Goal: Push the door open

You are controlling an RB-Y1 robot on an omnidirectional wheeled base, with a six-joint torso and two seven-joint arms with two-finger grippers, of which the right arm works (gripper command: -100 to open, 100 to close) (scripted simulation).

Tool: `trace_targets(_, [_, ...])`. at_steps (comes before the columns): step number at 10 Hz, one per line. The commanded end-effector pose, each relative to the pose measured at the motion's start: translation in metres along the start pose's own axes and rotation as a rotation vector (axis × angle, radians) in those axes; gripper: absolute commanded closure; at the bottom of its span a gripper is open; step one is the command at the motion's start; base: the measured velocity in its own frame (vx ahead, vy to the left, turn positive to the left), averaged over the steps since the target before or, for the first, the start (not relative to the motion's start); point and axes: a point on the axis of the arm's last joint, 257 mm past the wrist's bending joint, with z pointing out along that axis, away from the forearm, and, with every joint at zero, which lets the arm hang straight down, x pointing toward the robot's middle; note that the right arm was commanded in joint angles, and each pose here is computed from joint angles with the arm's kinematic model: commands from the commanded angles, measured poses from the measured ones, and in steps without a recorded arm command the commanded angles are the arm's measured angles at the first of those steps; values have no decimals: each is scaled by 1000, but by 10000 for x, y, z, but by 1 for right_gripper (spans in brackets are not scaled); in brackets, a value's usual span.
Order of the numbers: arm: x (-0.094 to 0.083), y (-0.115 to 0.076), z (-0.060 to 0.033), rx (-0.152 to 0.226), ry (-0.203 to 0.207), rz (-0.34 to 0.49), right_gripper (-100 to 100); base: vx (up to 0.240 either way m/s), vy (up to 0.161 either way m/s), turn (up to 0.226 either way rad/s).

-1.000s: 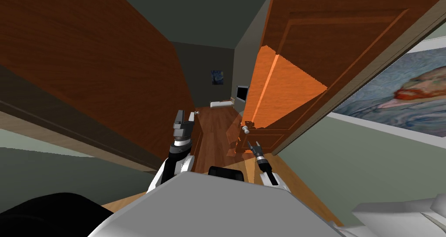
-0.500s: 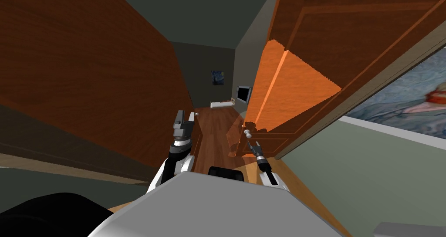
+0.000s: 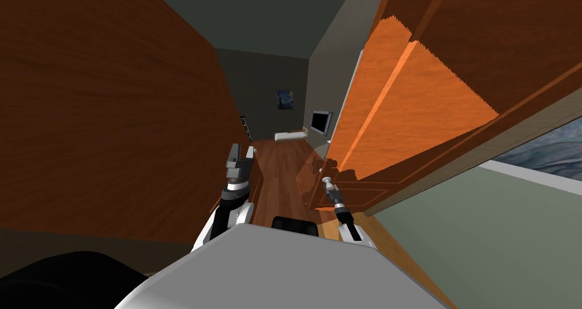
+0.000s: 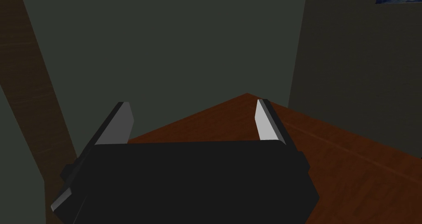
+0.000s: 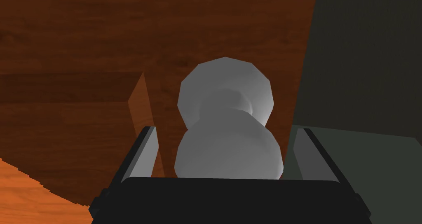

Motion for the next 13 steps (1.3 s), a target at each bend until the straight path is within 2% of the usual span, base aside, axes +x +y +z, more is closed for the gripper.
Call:
trace_targets(1, [2, -1, -3, 0, 1, 0, 100, -13, 1, -1])
trace_targets(6, [2, -1, -3, 0, 1, 0, 100, -16, -1, 1])
trace_targets(13, [-12, -68, -4, 31, -11, 199, 100, 25, 3, 10])
